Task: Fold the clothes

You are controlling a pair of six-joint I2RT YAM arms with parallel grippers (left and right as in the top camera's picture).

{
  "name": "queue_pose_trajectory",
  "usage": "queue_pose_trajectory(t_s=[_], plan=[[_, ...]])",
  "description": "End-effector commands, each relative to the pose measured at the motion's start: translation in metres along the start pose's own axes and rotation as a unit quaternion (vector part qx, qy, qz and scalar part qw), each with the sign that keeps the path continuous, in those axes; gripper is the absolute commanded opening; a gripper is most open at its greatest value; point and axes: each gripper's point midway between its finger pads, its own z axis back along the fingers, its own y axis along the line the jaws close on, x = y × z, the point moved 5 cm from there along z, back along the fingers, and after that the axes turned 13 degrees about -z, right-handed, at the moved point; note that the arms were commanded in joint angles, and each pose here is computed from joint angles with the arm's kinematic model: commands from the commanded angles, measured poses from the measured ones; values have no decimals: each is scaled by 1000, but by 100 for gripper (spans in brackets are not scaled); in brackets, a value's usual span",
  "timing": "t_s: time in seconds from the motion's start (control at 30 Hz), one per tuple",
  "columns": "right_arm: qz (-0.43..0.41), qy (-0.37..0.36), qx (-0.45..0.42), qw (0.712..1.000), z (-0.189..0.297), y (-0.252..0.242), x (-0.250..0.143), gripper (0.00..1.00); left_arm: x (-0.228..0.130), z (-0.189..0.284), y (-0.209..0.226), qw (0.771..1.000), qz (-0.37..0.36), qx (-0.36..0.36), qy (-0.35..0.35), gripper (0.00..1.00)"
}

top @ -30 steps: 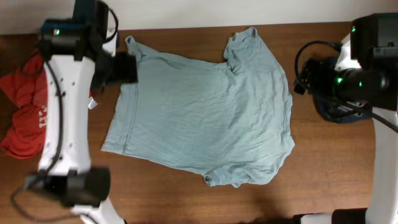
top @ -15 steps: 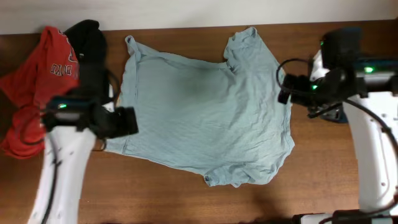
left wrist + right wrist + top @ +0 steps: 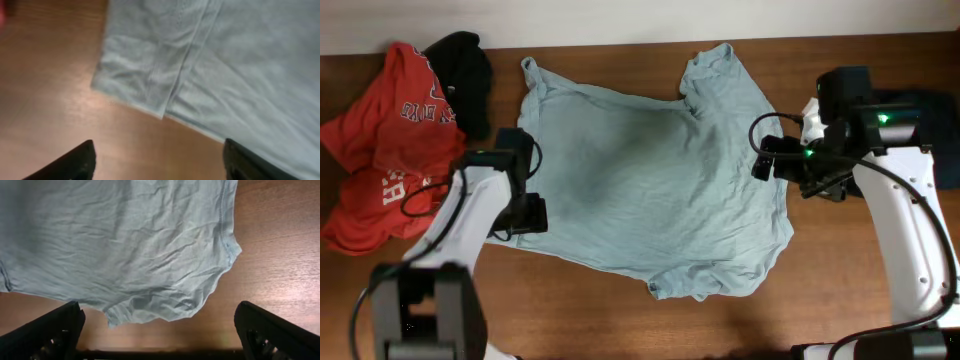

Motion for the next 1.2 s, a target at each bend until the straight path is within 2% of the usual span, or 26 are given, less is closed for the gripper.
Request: queue_pose_trajectory(t_s=[0.0, 0.17, 0.57, 0.8, 0.9, 1.0, 1.17], plan=[[18, -2, 10, 1000, 2, 3, -2, 99, 2, -20, 0, 1000, -3, 15, 25, 76], [20, -2, 10, 1000, 2, 3, -2, 99, 9, -28, 6, 998, 18, 50, 20, 75], [24, -4, 11, 1000, 2, 3, -1, 99, 3, -46, 0, 998, 19, 52, 15, 58], [24, -4, 11, 1000, 2, 3, -1, 99, -1, -51, 1, 996, 27, 79, 14, 56], [24, -4, 11, 1000, 2, 3, -1, 99, -1, -50, 2, 996, 27, 84, 14, 50], [24, -4, 11, 1000, 2, 3, -1, 99, -1, -50, 4, 995, 27, 92, 14, 41], [32, -4, 11, 999, 2, 3, -1, 99, -1, -50, 6, 994, 37, 99, 12, 35]])
